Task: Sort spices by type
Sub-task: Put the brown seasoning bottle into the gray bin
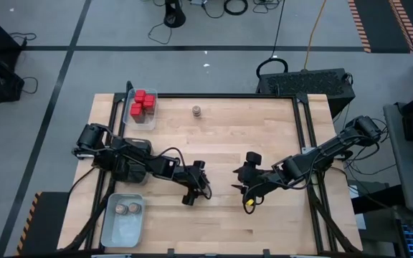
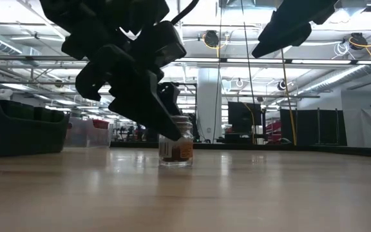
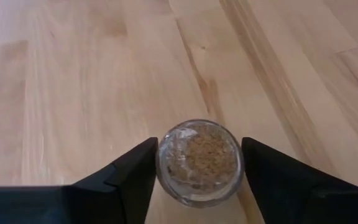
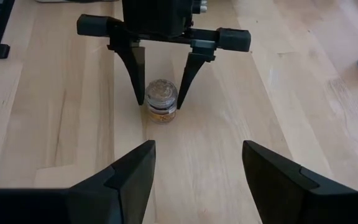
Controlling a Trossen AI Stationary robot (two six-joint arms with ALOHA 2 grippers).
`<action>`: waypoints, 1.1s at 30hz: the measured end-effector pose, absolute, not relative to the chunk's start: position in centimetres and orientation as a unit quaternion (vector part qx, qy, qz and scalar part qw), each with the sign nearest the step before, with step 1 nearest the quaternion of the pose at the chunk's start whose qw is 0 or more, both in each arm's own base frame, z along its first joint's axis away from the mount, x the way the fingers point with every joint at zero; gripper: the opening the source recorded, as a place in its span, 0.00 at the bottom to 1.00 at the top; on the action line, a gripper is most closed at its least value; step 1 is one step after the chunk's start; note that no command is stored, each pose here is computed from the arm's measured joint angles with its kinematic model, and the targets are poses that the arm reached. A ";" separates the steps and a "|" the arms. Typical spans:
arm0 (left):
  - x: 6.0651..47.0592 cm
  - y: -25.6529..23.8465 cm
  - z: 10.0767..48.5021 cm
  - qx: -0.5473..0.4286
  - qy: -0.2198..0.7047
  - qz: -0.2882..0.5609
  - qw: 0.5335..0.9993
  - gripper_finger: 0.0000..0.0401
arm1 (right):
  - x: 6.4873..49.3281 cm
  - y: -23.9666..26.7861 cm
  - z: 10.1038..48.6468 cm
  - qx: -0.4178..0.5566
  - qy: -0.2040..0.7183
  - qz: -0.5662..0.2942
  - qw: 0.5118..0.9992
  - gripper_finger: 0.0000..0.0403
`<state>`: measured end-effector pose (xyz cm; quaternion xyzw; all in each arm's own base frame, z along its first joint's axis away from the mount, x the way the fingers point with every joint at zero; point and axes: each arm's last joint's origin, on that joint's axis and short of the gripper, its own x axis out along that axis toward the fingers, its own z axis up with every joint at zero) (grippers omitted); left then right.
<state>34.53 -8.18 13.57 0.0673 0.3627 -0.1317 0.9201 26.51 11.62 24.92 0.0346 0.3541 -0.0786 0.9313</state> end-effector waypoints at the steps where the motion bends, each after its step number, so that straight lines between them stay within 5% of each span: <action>1: 34.5 -8.2 13.6 0.067 0.364 -0.132 0.919 0.57 | 26.5 11.6 24.9 0.035 0.354 -0.079 0.931 0.55; 6: 34.5 -8.2 13.6 0.066 0.364 -0.133 0.920 0.48 | 26.5 11.6 24.9 0.033 0.354 -0.078 0.931 0.55; 19: 33.6 -8.2 17.1 0.054 0.329 -0.154 0.930 0.48 | 26.5 11.6 24.9 0.033 0.355 -0.078 0.931 0.55; 33: 24.3 -12.6 26.0 -0.023 0.354 -0.214 0.910 0.47 | 26.5 11.6 24.9 0.026 0.355 -0.075 0.931 0.55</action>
